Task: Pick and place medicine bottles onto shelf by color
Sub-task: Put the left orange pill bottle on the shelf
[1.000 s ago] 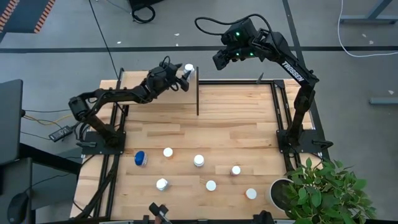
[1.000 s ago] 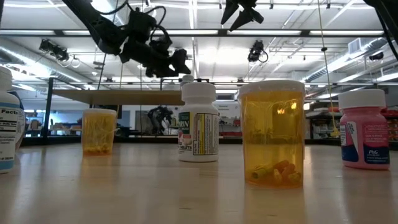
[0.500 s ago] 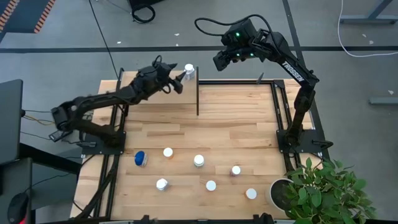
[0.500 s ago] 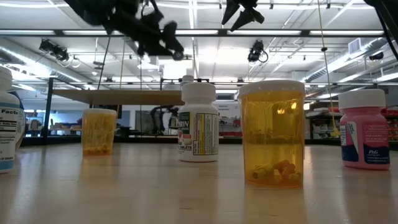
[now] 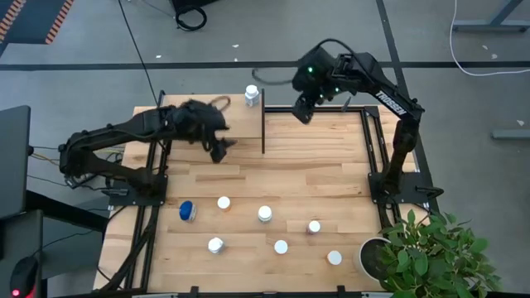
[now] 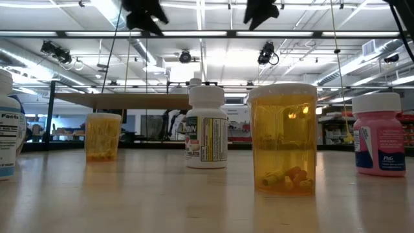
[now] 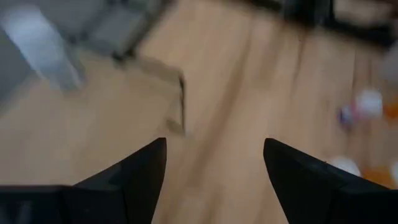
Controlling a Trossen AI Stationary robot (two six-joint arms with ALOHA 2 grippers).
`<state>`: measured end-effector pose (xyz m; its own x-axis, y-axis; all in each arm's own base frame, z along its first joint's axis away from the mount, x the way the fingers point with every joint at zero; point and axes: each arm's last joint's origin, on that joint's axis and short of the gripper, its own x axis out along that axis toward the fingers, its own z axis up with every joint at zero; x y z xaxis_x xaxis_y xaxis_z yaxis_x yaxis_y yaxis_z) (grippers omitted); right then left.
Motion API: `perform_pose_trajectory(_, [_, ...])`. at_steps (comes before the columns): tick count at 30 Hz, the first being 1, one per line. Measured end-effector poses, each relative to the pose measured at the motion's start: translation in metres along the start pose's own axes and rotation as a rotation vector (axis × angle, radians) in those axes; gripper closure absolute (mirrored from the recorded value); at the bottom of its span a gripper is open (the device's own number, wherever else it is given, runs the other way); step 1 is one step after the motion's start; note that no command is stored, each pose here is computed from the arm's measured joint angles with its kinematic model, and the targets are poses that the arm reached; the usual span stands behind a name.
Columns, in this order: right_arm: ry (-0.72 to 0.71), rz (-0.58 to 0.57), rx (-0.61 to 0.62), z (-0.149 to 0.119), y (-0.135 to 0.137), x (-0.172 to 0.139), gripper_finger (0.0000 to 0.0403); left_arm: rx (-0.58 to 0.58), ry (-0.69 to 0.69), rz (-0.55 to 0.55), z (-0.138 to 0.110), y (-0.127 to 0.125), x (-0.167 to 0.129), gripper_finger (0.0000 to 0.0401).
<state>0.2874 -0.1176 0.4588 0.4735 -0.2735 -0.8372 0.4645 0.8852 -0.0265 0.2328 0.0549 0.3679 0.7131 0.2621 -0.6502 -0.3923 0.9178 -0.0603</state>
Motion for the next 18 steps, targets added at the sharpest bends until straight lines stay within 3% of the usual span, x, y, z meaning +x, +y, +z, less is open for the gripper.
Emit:
perform_pose_trajectory(7, [-0.009, 0.018, -0.145, -0.008, 0.021, -0.014, 0.0187, 0.009, 0.181, -0.072, -0.034, -0.034, 0.009, 0.0133])
perform_pose_trajectory(18, [-0.012, 0.068, -0.111, -0.01, 0.029, -0.017, 0.0187, 0.117, 0.298, -0.14, -0.064, -0.087, 0.027, 0.0117])
